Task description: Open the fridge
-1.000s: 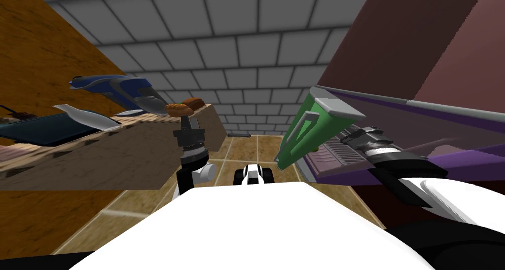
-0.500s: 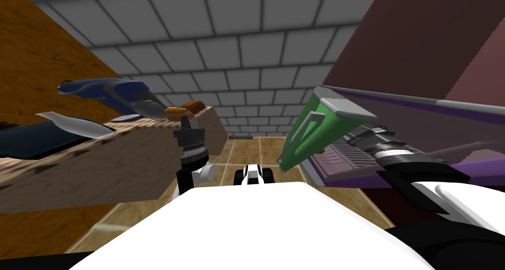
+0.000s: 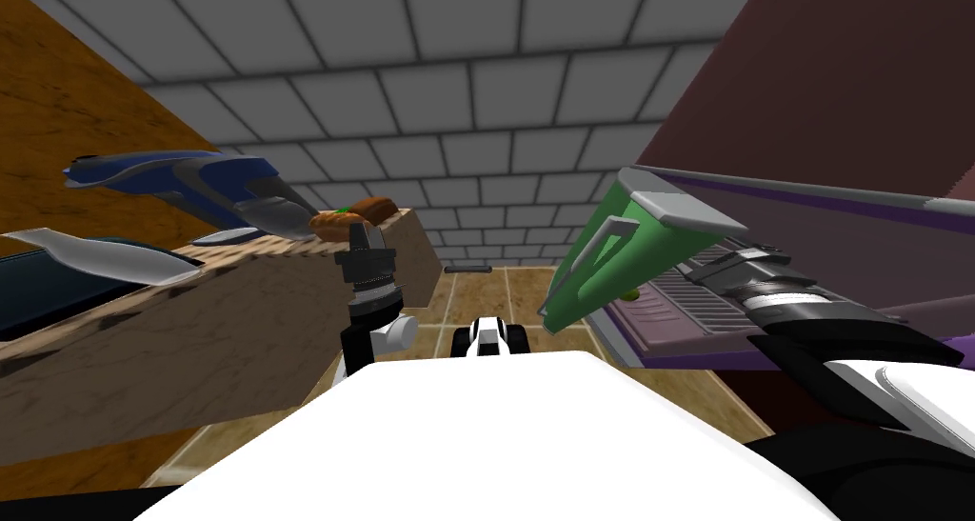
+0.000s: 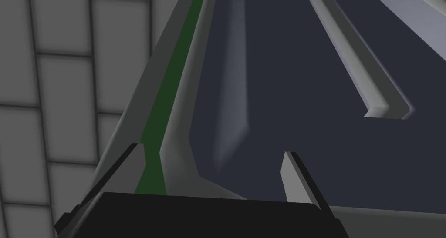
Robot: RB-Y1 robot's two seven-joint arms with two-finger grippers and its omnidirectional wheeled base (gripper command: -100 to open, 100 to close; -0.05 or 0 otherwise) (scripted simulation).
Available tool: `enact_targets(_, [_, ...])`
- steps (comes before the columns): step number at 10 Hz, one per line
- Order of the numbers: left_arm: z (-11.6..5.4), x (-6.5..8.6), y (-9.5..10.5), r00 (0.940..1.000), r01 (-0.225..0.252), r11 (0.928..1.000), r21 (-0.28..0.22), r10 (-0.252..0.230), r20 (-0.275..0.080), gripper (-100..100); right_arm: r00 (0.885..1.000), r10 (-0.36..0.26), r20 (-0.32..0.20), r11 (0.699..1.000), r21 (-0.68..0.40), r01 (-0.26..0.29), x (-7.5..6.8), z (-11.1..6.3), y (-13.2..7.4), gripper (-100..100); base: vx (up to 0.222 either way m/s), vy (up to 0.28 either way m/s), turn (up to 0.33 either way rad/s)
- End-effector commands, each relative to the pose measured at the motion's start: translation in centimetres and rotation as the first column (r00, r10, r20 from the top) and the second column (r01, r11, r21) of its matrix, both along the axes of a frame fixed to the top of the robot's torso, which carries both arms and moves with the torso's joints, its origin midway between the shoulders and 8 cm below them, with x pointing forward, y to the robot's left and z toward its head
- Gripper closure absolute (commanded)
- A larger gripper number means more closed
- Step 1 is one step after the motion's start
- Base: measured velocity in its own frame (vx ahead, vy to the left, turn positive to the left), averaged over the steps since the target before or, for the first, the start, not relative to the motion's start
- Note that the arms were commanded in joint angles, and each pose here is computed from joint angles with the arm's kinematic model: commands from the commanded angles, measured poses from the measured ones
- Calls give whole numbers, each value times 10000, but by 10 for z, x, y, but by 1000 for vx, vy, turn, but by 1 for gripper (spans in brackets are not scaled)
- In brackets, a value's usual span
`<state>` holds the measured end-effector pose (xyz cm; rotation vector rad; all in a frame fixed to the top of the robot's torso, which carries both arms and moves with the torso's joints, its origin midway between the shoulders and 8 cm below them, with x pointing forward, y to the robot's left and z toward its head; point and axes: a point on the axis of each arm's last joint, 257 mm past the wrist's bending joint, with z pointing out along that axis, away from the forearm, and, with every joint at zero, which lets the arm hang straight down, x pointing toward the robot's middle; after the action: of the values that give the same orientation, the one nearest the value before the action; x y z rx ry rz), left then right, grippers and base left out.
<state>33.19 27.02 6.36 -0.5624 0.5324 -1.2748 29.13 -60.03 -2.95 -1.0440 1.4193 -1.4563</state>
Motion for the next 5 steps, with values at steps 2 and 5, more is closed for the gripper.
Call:
enact_targets(2, [0, 0, 0, 10000, 0, 10000, 0, 0, 1, 0, 9997, -234, -4, 9997, -81, 234, -7, 4, -9, -100, 96, 129, -29])
enact_targets(5, [0, 0, 0, 10000, -1, 10000, 3, 1, 0, 0, 9996, -292, -17, 9995, -79, 292, -9, 6, -12, 100, 66, -2, -2])
